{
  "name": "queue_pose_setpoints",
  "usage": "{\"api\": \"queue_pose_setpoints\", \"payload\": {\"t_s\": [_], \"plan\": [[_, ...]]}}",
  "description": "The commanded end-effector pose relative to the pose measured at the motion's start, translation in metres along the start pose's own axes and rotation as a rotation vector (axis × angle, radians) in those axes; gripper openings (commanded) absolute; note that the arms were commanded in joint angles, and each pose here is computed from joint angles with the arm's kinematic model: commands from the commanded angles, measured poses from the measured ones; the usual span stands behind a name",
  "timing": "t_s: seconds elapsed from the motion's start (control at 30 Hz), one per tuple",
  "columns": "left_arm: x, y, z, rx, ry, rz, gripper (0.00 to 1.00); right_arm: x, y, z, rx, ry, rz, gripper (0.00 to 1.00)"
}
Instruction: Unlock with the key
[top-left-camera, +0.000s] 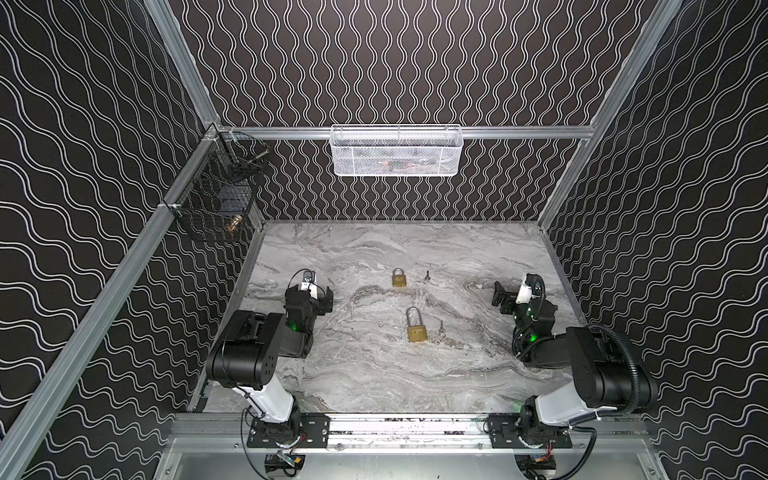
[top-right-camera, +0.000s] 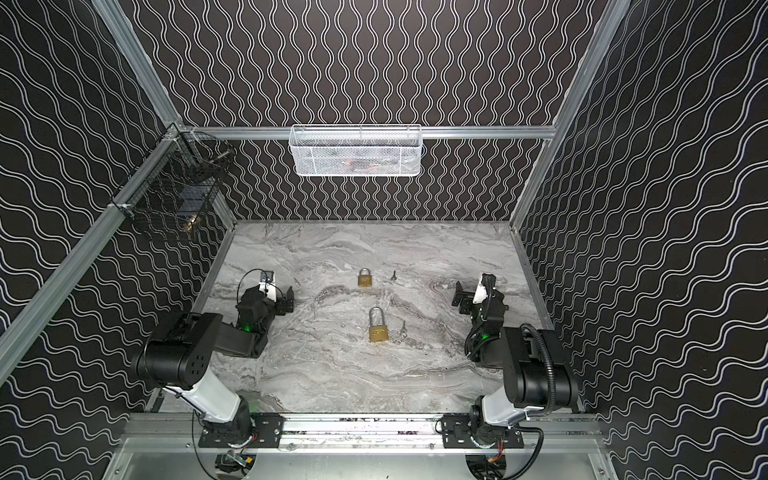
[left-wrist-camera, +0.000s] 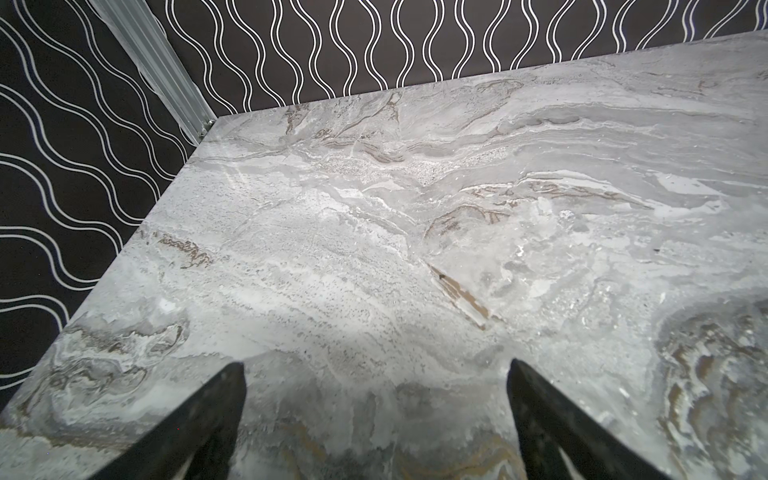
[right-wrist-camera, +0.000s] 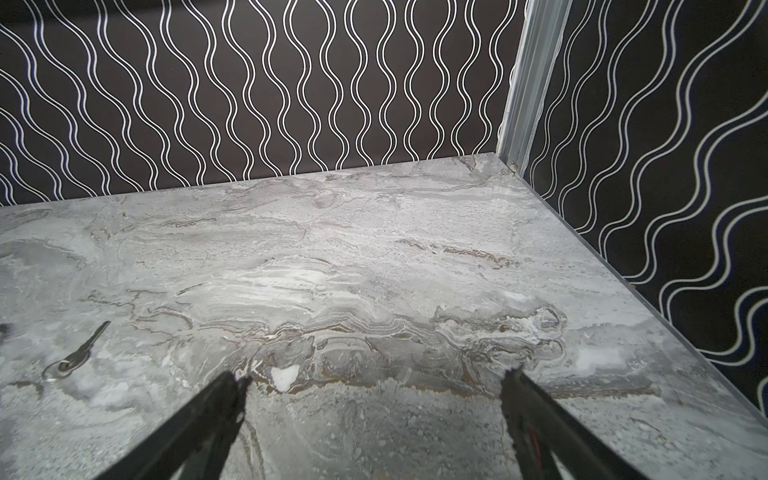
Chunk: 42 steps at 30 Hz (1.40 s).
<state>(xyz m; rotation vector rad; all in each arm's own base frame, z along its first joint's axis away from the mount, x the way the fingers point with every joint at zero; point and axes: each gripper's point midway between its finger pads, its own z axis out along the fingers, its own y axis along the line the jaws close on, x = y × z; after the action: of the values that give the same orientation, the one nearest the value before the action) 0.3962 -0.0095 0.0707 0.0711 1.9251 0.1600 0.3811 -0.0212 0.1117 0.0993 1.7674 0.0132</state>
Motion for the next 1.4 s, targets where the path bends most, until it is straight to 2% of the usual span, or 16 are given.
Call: {"api": "queue_pose_setpoints", "payload": {"t_s": [0.0, 0.07, 0.17, 0.2, 0.27, 0.3, 0.4, 0.5, 0.53, 0.6, 0.7, 0.77, 0.9, 1.0, 1.1, 1.37], "plan": [[-0.005, -0.001, 0.001, 0.009, -0.015, 0.012, 0.99, -0.006, 0.000, 0.000, 0.004, -0.024, 0.006, 1.00], [-0.007, 0.003, -0.002, -0.013, -0.029, 0.010, 0.99, -0.012, 0.000, -0.007, 0.025, -0.062, -0.008, 0.99], [-0.032, 0.025, -0.028, -0.150, -0.096, -0.023, 0.99, -0.050, 0.021, -0.039, 0.120, -0.178, -0.112, 0.99], [-0.040, 0.026, -0.036, -0.184, -0.086, -0.016, 0.99, -0.061, 0.029, -0.041, 0.128, -0.162, -0.097, 1.00], [-0.058, 0.020, -0.042, -0.214, -0.023, -0.079, 0.98, -0.070, 0.056, -0.033, 0.014, -0.008, 0.011, 0.99], [-0.065, 0.006, -0.040, -0.150, 0.002, -0.129, 0.96, -0.070, 0.071, -0.030, -0.056, 0.067, 0.037, 1.00], [-0.086, -0.062, -0.036, 0.157, 0.093, -0.280, 0.89, -0.041, 0.121, -0.029, -0.203, 0.307, 0.066, 0.98], [-0.100, -0.130, -0.047, 0.461, 0.206, -0.374, 0.86, -0.005, 0.149, -0.029, -0.196, 0.443, 0.015, 0.95], [-0.102, -0.153, -0.054, 0.591, 0.252, -0.411, 0.85, 0.005, 0.158, -0.028, -0.221, 0.475, 0.015, 0.92], [-0.108, -0.190, -0.072, 0.829, 0.324, -0.464, 0.73, 0.021, 0.176, -0.024, -0.289, 0.535, 0.033, 0.80], [-0.107, -0.219, -0.093, 0.992, 0.422, -0.529, 0.65, 0.039, 0.195, -0.010, -0.334, 0.636, 0.017, 0.66], [-0.105, -0.225, -0.103, 1.010, 0.446, -0.532, 0.63, 0.048, 0.205, 0.002, -0.335, 0.671, -0.019, 0.60], [-0.099, -0.221, -0.109, 0.959, 0.461, -0.466, 0.63, 0.049, 0.232, 0.022, -0.371, 0.680, -0.039, 0.56], [-0.099, -0.215, -0.110, 0.920, 0.462, -0.432, 0.63, 0.062, 0.236, 0.036, -0.325, 0.734, -0.072, 0.52], [-0.104, -0.210, -0.111, 0.901, 0.444, -0.415, 0.65, 0.066, 0.237, 0.043, -0.266, 0.734, -0.117, 0.49], [-0.113, -0.212, -0.111, 0.915, 0.430, -0.423, 0.69, 0.086, 0.233, 0.057, -0.145, 0.760, -0.211, 0.44]]}}
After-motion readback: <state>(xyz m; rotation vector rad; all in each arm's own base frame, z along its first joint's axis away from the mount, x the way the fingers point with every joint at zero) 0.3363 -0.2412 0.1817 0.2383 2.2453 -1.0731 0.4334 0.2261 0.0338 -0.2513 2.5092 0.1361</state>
